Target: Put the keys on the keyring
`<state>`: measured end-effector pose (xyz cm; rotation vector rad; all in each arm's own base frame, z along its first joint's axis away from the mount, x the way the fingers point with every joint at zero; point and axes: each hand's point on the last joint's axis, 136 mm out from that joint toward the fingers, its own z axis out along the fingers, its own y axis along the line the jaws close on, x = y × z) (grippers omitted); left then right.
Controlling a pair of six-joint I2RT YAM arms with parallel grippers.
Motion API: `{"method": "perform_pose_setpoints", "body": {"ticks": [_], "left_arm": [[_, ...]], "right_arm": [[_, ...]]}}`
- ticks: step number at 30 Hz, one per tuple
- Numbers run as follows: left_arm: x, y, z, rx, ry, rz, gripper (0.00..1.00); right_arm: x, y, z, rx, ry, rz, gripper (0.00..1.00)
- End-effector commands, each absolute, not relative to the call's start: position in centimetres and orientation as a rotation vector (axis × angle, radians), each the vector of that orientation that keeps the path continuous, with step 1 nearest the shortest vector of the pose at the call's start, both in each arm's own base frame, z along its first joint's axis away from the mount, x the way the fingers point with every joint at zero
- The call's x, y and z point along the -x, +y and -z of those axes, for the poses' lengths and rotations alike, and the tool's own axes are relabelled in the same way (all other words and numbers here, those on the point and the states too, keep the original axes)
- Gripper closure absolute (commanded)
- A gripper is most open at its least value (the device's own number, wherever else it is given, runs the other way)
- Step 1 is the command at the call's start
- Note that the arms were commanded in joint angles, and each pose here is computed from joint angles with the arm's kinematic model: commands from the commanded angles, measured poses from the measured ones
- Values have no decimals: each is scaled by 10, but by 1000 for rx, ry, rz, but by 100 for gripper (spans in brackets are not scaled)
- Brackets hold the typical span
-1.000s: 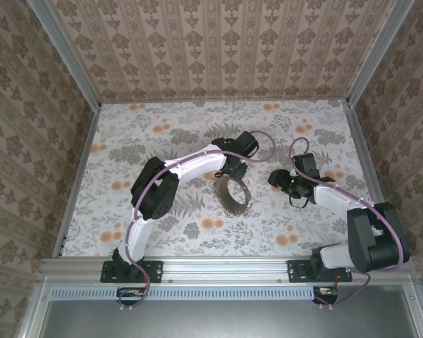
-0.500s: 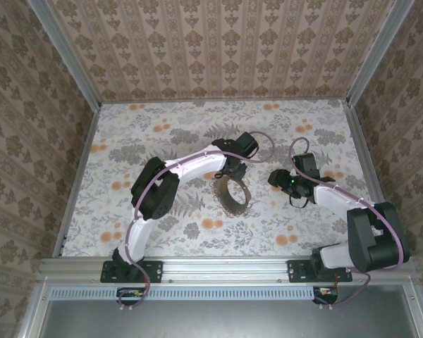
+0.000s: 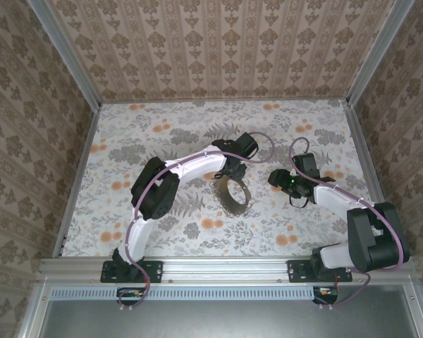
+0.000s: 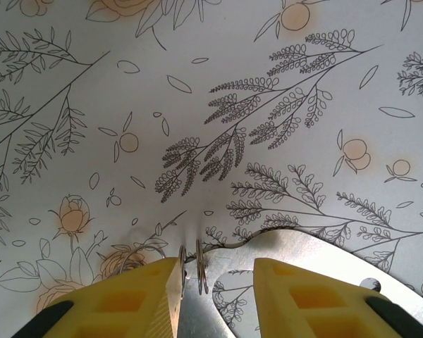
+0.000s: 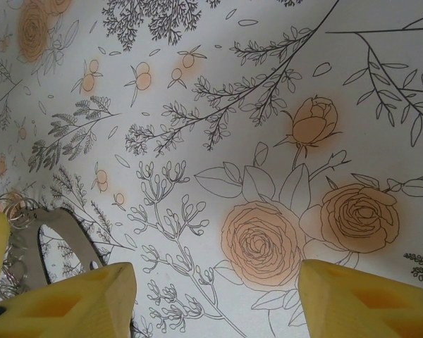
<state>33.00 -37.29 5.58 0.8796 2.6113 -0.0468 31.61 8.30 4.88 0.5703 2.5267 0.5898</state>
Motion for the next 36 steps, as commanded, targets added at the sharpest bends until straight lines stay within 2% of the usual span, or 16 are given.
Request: {"method": "perform_pose_setpoints", "body": {"ticks": [1, 27, 36], "left_arm": [[-326, -368, -42, -872, 2641, 11, 67], [-329, -357, -21, -843, 2681, 9, 70], [-332, -353, -35, -816, 2639, -12, 67]], "right_arm": [[-312, 84, -43, -552, 2545, -600, 36], [-313, 84, -42, -546, 2549, -597, 36], [-312, 84, -42, -544, 2551, -598, 36]]}}
